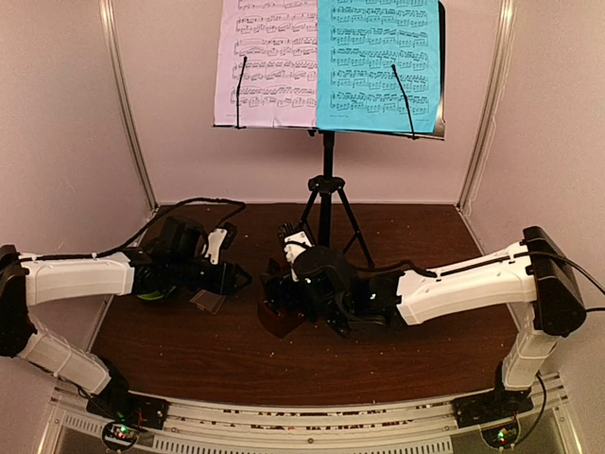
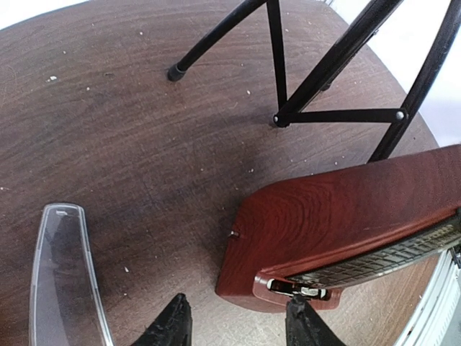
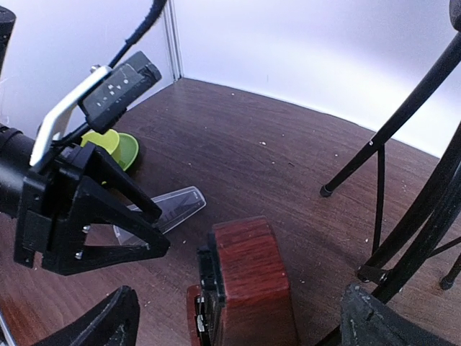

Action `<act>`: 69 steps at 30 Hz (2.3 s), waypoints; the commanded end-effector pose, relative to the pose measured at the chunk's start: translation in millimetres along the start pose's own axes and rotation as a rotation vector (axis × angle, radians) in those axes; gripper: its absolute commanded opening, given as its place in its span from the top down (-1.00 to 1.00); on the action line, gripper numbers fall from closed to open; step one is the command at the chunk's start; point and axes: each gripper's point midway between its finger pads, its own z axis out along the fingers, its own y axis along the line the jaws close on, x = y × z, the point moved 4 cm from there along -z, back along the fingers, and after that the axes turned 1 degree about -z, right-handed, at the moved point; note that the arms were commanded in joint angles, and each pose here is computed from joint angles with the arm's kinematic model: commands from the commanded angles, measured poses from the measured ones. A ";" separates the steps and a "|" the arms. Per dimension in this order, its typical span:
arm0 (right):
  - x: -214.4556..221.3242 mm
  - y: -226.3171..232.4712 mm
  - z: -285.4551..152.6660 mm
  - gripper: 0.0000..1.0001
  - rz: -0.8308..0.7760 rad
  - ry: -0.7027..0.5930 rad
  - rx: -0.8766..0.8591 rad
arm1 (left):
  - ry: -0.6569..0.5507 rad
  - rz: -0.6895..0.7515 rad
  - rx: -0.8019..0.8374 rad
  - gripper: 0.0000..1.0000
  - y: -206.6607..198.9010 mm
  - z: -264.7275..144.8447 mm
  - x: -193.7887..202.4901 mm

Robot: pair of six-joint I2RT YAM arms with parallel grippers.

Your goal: Set up the instrument practice props

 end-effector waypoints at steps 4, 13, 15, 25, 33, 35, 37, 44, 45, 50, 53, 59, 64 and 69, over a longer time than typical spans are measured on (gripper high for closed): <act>0.0 -4.0 8.3 -0.84 -0.009 -0.060 0.085 | -0.047 0.041 -0.009 0.07 -4.0 -13.5 -14.9; 9.6 -9.1 14.7 -0.58 -0.016 -0.064 0.101 | -0.043 0.042 -0.013 0.07 -3.7 -14.7 -14.5; 10.4 -11.1 15.0 -0.51 -0.020 -0.063 0.104 | -0.043 0.044 -0.014 0.07 -3.9 -14.5 -15.1; 23.7 -15.3 12.6 -0.32 -0.062 -0.032 0.091 | -0.036 0.050 -0.011 0.07 -4.9 -9.3 -19.4; 23.3 -17.9 11.2 -0.42 -0.069 -0.034 0.099 | -0.030 0.053 -0.010 0.08 -5.4 -5.5 -22.8; 19.8 -15.3 11.9 -0.52 -0.067 -0.041 0.088 | -0.027 0.055 -0.008 0.08 -5.8 -4.8 -23.5; 16.0 -12.2 13.7 -0.60 -0.063 -0.046 0.080 | -0.027 0.058 -0.007 0.08 -6.4 -4.2 -24.9; 13.3 -4.6 24.6 -0.66 -0.058 -0.045 0.079 | -0.015 0.072 -0.008 0.08 -7.4 -4.2 -27.7; 13.3 -5.0 25.7 -0.65 -0.054 -0.043 0.083 | -0.012 0.075 -0.012 0.08 -6.9 -4.6 -26.8; 16.2 -10.7 32.4 -0.56 -0.056 -0.028 0.120 | -0.002 0.085 -0.021 0.09 -6.2 -7.4 -25.0; 17.1 -14.7 33.0 -0.50 -0.060 -0.024 0.138 | -0.001 0.091 -0.022 0.08 -6.2 -8.4 -24.9; 21.8 -23.8 30.2 -0.25 -0.058 -0.007 0.157 | 0.002 0.093 -0.017 0.08 -6.1 -6.8 -24.6; 23.0 -26.2 23.4 -0.21 -0.056 -0.011 0.139 | 0.006 0.087 -0.012 0.09 -5.8 -4.1 -23.2; 24.2 -24.4 18.5 -0.21 -0.068 -0.018 0.096 | 0.007 0.078 -0.006 0.09 -5.8 -1.5 -22.0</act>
